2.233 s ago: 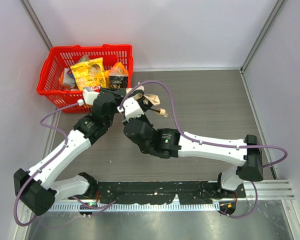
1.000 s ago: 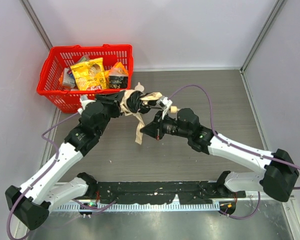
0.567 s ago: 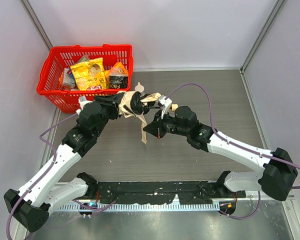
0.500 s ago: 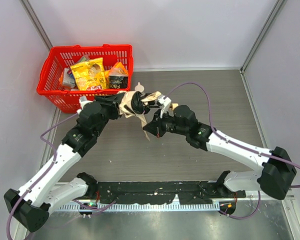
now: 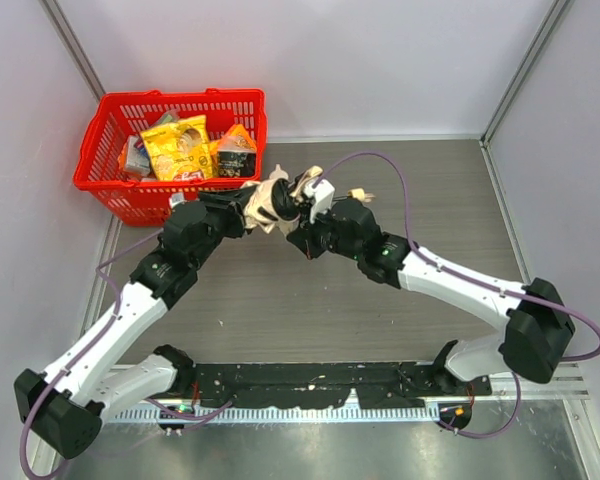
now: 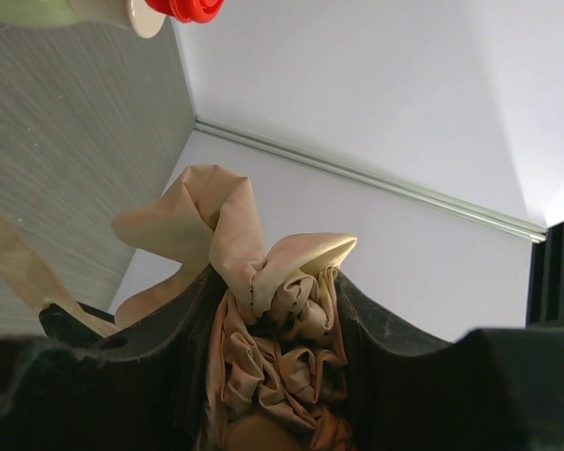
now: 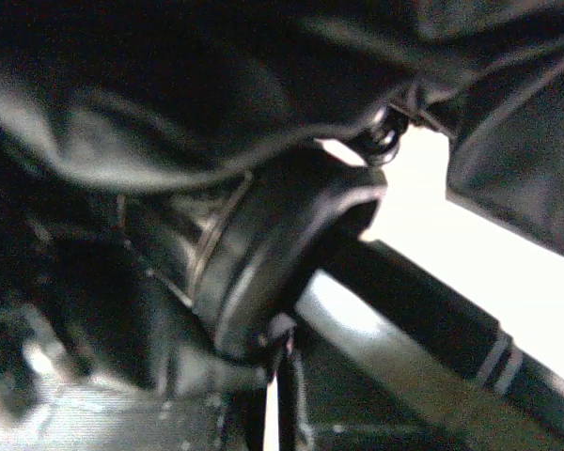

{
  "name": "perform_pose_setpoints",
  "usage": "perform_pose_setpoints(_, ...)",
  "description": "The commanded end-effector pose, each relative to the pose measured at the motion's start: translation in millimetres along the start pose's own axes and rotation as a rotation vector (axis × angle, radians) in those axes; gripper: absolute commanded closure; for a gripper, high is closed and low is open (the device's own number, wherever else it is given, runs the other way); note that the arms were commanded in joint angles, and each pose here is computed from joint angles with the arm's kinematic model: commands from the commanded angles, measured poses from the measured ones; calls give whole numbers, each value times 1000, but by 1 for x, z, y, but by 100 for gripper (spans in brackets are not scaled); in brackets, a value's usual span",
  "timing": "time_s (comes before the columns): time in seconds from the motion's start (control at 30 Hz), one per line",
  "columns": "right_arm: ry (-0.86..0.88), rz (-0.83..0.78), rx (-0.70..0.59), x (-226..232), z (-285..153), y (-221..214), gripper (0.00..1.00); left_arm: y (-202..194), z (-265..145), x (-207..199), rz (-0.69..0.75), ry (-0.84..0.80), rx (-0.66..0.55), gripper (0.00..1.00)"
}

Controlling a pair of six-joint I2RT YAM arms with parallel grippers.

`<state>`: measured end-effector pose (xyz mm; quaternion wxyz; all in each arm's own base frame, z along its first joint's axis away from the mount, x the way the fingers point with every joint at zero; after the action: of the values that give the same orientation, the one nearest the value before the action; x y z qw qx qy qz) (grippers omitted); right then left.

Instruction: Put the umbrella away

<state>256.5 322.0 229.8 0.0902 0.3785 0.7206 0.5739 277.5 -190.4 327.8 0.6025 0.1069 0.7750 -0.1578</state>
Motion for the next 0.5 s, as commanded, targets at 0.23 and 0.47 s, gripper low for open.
perform_pose_setpoints(0.23, 10, -46, 62, 6, -38, 9, 72, -30, -9, -1, 83, -49, 183, 100)
perform_pose_setpoints(0.47, 15, -63, 249, 9, -101, -16, 40, -20, -1, 18, 224, 12, 119, 100)
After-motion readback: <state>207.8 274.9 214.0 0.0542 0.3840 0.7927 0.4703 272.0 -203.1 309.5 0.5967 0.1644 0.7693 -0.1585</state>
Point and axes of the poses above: each gripper's point midway between its finger pads, its own z axis out along the fingers, its own x axis along the line the jaws close on, y = z × x, the point moved 3 cm from there along -z, back along the fingers, and after that the axes turned 4 degrees about z, right-handed, at the moved point
